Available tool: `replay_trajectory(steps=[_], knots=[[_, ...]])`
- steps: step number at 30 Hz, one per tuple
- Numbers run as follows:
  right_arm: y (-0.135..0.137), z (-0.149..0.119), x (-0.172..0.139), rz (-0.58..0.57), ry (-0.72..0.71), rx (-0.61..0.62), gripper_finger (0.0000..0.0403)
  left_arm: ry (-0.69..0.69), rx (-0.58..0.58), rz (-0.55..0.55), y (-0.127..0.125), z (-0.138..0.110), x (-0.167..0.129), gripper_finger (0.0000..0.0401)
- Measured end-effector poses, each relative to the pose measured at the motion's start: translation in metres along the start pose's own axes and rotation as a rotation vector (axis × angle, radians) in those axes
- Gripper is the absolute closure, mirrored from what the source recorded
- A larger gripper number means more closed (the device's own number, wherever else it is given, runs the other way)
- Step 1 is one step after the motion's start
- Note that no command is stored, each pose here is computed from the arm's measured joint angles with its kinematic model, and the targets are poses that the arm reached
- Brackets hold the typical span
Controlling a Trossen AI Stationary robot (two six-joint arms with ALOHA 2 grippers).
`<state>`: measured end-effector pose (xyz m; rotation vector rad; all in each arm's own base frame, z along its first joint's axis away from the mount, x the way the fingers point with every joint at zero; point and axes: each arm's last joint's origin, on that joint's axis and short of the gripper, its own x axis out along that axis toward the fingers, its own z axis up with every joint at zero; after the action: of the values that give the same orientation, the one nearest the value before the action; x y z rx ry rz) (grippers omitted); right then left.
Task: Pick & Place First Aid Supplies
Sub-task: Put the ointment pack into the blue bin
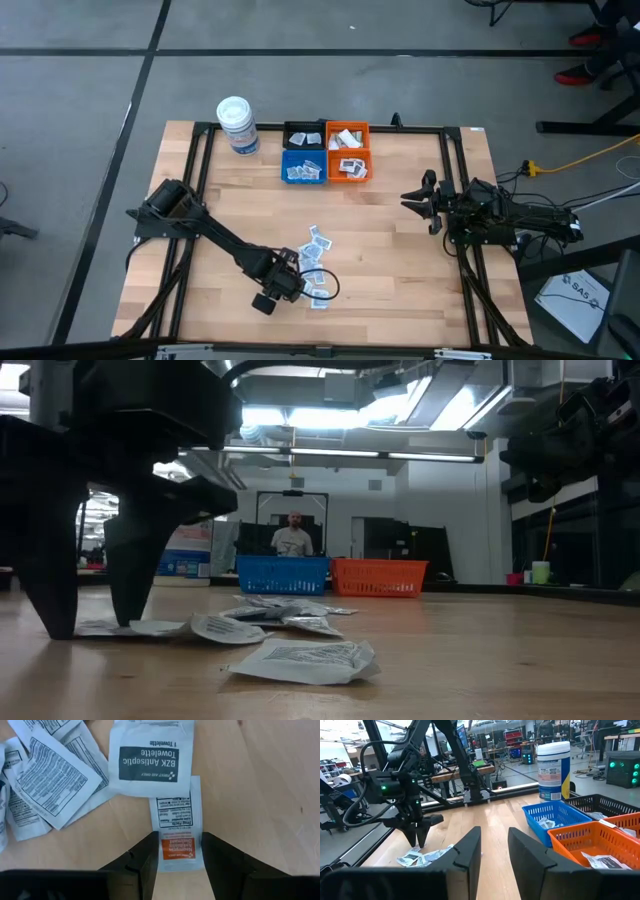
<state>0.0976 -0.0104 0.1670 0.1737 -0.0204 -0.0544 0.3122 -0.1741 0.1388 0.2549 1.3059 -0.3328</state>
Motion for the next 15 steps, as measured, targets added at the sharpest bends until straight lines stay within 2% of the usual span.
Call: replay_trajectory(steps=[8, 15], knots=[[0.0, 0.0001, 0.0, 0.001, 0.0, 0.0, 0.0303, 0.003, -0.035, 0.001, 0.003, 0.0, 0.0012, 0.0275], [0.0, 0.0, 0.0, 0.0, 0.0, 0.0, 0.0303, 0.0, -0.054, 0.0, 0.0094, 0.0008, 0.0024, 0.0357]])
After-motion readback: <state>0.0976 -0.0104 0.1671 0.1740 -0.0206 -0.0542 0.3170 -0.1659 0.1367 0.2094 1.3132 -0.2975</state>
